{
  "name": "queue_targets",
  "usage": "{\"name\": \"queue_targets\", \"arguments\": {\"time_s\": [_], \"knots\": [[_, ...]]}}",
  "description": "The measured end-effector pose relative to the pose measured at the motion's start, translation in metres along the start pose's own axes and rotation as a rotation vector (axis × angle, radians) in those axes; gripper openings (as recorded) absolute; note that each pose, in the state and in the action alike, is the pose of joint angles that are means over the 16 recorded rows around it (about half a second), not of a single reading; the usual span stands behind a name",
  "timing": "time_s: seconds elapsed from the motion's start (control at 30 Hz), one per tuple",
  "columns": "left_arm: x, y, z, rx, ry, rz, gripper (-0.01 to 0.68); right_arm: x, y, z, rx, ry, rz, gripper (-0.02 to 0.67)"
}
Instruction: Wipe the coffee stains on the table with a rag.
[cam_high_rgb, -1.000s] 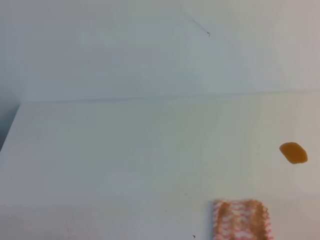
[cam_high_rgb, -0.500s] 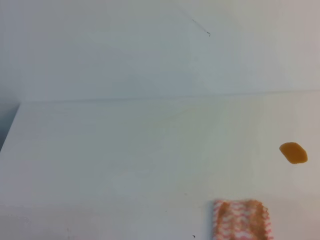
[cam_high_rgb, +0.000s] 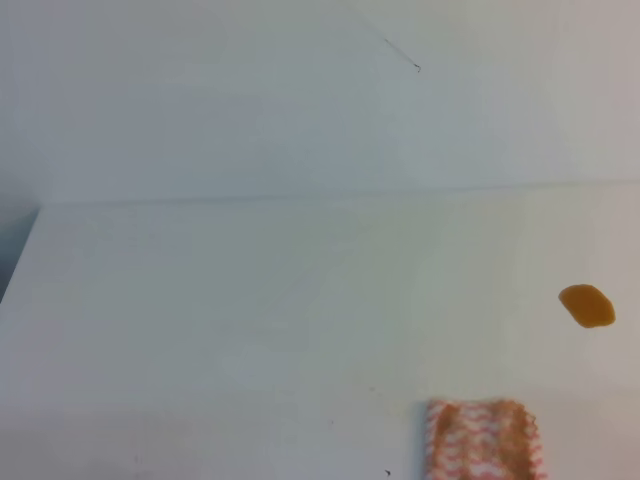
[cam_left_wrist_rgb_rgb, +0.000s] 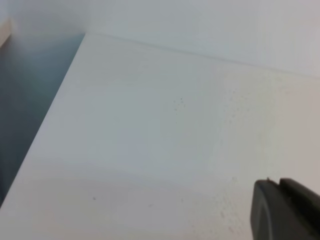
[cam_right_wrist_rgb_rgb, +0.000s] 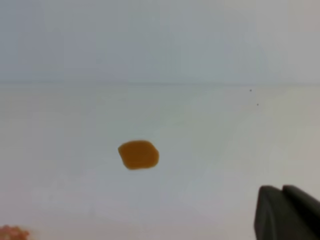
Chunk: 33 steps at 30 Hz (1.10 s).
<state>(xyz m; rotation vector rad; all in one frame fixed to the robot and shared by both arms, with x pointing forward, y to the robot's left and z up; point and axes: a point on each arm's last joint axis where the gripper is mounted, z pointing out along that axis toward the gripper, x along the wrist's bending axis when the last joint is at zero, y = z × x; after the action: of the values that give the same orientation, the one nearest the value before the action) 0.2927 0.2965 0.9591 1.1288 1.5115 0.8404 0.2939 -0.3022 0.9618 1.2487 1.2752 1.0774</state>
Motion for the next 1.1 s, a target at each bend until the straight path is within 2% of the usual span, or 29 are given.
{"name": "queue_targets", "arguments": {"time_s": [0.47, 0.63, 0.83, 1.1], "knots": [[0.0, -0.001, 0.0, 0.0, 0.0, 0.0, -0.001, 0.002, 0.045, -0.011, -0.481, 0.028, 0.019, -0.003], [0.0, -0.001, 0.0, 0.0, 0.0, 0.0, -0.001, -0.001, 0.065, -0.018, -0.529, 0.024, 0.046, -0.003], [0.0, -0.001, 0.0, 0.0, 0.0, 0.0, -0.001, -0.005, 0.094, -0.026, -0.404, 0.01, 0.07, -0.003], [0.0, 0.0, 0.0, 0.0, 0.0, 0.0, -0.001, -0.008, 0.125, -0.027, 0.028, 0.017, 0.072, -0.002]]}}
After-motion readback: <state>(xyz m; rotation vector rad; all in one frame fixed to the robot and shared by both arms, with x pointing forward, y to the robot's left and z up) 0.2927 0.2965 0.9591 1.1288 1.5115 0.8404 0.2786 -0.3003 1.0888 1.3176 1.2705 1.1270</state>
